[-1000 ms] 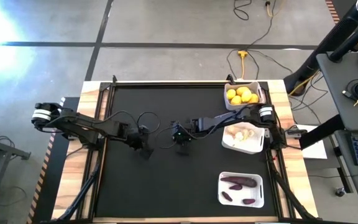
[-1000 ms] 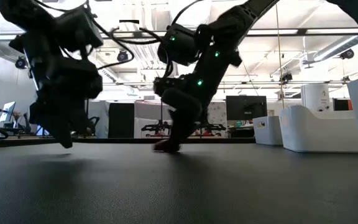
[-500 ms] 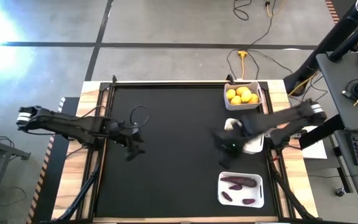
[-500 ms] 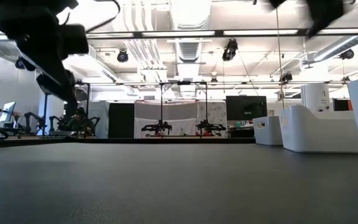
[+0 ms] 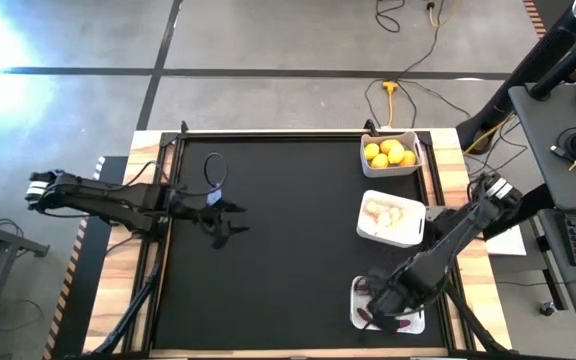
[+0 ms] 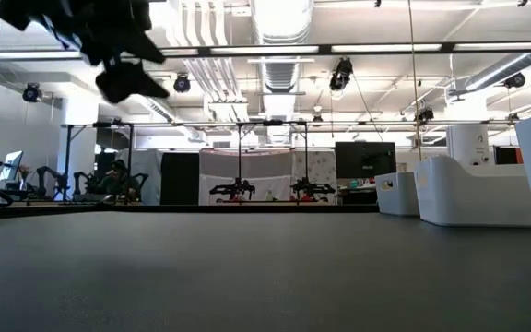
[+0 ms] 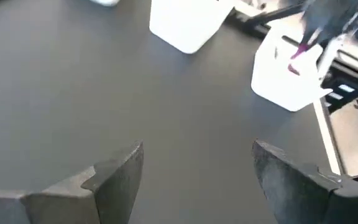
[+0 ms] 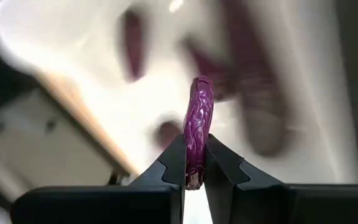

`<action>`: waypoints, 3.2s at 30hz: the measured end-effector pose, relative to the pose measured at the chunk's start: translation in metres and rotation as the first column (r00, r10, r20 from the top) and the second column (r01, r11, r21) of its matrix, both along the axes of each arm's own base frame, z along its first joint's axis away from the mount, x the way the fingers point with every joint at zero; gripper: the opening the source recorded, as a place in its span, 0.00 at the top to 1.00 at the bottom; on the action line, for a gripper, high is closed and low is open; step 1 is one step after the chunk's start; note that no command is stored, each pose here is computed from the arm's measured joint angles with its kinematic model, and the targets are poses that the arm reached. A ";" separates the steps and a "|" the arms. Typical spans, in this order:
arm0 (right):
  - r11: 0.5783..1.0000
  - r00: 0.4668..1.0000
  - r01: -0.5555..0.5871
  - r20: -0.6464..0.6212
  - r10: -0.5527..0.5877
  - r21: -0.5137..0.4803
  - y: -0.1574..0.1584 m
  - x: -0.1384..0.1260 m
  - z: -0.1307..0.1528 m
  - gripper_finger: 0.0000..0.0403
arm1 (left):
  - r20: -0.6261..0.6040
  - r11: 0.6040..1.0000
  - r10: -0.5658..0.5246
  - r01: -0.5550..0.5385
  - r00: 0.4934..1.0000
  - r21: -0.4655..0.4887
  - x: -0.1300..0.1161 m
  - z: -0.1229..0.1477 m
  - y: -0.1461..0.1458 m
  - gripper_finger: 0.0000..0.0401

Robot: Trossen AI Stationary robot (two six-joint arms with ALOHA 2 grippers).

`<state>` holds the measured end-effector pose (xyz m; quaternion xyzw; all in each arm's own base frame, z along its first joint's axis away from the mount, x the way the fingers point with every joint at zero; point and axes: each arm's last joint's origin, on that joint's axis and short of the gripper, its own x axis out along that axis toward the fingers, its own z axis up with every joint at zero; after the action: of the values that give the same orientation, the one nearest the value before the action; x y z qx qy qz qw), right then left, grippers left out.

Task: Sort produce into baskets
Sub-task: Put the eggplant into the bottom white bin, then return to Home Position

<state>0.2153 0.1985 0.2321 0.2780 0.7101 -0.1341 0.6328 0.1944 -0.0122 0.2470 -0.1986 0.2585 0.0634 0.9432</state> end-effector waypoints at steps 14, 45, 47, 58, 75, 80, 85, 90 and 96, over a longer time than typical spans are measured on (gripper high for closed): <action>0.999 0.981 -0.011 -0.196 0.018 0.036 0.005 0.002 -0.070 0.77 | 0.135 0.968 -0.216 0.195 0.967 0.156 -0.050 0.029 -0.013 0.29; 0.905 0.130 -0.119 0.897 0.422 -0.409 -0.153 0.155 0.087 0.83 | 0.289 0.898 -0.439 0.416 0.851 0.141 -0.102 -0.024 -0.018 0.29; 0.896 0.116 -0.087 0.889 0.443 -0.435 -0.167 0.157 0.086 0.91 | 0.323 0.905 -0.423 0.407 0.847 0.120 -0.101 -0.032 -0.018 0.29; 0.946 -0.042 0.029 0.945 0.325 -0.324 -0.185 0.142 0.046 0.97 | 0.512 0.848 -0.524 0.470 0.680 0.244 -0.111 -0.055 -0.019 0.29; 0.969 -0.243 0.214 0.954 0.175 -0.123 -0.194 0.005 0.017 0.97 | 0.585 0.904 -0.422 0.367 0.692 0.218 -0.100 -0.070 -0.015 0.29; 0.981 -0.245 0.192 0.969 0.041 0.007 -0.194 -0.029 -0.003 0.97 | 0.520 0.891 -0.428 0.442 0.739 0.105 -0.099 -0.079 -0.017 0.29; 0.983 -0.263 0.177 0.965 0.000 0.048 -0.195 -0.056 -0.021 0.97 | 0.535 0.890 -0.426 0.444 0.730 0.103 -0.099 -0.077 -0.017 0.29; 0.983 -0.276 0.181 0.961 0.031 0.021 -0.195 -0.076 -0.041 0.97 | 0.518 0.901 -0.407 0.425 0.752 0.090 -0.098 -0.079 -0.016 0.29; 0.974 -0.319 0.131 0.922 0.218 -0.185 -0.192 -0.088 -0.040 0.97 | 0.508 0.904 -0.359 0.427 0.783 -0.019 -0.097 -0.080 -0.016 0.29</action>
<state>0.1269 0.0063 0.1924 0.1732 -0.1099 0.0960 0.9740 0.0971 -0.0286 0.1671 -0.2122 0.0484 -0.2051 0.9542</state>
